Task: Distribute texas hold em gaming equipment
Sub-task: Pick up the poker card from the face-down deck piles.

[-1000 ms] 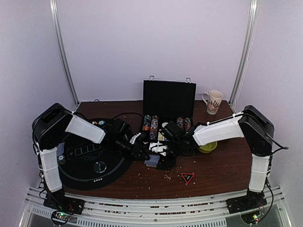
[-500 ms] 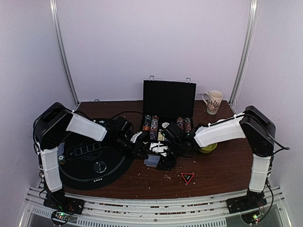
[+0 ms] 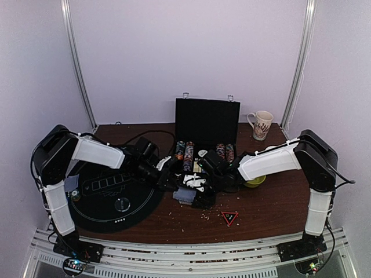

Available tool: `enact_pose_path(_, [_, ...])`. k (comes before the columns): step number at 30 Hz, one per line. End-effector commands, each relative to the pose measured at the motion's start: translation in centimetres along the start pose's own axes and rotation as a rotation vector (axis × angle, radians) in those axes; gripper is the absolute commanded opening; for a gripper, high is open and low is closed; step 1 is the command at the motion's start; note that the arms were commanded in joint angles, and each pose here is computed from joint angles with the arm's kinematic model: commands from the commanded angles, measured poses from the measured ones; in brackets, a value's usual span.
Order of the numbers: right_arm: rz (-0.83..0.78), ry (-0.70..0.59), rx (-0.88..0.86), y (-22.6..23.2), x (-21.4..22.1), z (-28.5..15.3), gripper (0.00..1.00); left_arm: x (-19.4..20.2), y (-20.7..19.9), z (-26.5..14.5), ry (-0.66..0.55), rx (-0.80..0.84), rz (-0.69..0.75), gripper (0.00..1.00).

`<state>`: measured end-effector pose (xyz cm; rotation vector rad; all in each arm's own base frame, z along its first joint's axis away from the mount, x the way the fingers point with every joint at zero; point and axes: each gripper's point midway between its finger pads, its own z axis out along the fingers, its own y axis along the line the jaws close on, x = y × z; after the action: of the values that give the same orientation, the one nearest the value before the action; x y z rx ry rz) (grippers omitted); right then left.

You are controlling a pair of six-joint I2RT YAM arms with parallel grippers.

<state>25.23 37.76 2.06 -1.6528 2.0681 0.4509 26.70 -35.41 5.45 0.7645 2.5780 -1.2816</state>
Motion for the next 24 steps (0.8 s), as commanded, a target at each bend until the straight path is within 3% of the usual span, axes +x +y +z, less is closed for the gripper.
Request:
enact_pose_path(1, [0.011, 0.108, -0.001, 0.6, 3.2, 0.2, 0.69, -1.4, -2.5, -2.3, -0.052, 0.076, 0.132, 0.0])
enact_pose_path(18, [0.005, 0.111, 0.0, 0.5, 3.1, 0.1, 0.7, -1.1, 0.2, -0.7, -0.039, 0.039, 0.106, 0.0])
enact_pose_path(24, [0.01, 0.112, 0.0, 0.5, 3.1, 0.2, 0.7, -0.5, 0.6, -0.2, -0.027, 0.065, 0.085, 0.13])
